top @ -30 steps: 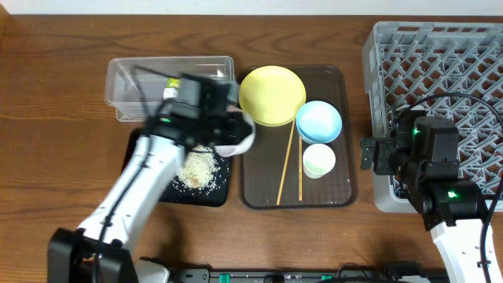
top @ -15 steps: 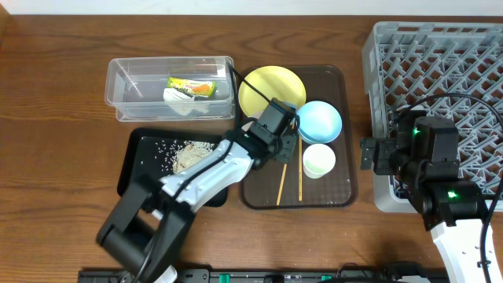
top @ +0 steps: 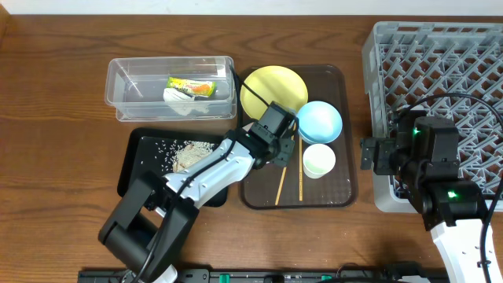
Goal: Sort waste into correct bins and load items into the dishwasher rack
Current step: 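Place the emptied pink bowl back on the brown tray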
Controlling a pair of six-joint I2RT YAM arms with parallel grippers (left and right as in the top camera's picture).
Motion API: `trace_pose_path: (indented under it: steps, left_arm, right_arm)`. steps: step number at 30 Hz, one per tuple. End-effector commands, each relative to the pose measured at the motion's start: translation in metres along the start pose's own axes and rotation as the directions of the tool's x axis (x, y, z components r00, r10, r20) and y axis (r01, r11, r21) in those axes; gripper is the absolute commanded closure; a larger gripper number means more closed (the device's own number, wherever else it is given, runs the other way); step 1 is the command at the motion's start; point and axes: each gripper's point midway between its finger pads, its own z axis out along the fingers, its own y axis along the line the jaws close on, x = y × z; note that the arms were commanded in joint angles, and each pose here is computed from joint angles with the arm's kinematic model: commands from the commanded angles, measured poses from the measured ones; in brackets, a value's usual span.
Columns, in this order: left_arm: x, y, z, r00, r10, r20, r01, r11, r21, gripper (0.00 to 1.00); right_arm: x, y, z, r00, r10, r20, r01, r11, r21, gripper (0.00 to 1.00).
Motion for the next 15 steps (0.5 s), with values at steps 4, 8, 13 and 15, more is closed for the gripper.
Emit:
trace_pose_path:
  steps: [4,8,13,15]
  left_arm:
    - [-0.017,-0.001,-0.063,0.997,-0.007,0.075,0.005,1.000,0.024,0.72]
    - [-0.017,0.025,-0.108,0.992,-0.068,0.103,0.069,0.998,-0.007,0.71]
    - [0.007,0.092,-0.153,0.916,-0.388,0.105,0.399,0.909,-0.121,0.81]
    - [0.030,0.122,-0.167,0.806,-0.583,0.103,0.591,0.784,-0.190,0.85]
  right_arm:
    - [-0.006,0.004,-0.004,1.000,-0.001,0.017,0.001,1.000,-0.012,0.01]
    - [-0.006,0.004,-0.004,1.000,-0.001,0.017,0.001,1.000,-0.012,0.01]
    - [-0.008,0.004,-0.004,1.000,-0.001,0.022,0.001,1.000,-0.012,0.01]
    - [-0.008,0.004,-0.004,1.000,-0.001,0.022,0.001,1.000,-0.012,0.01]
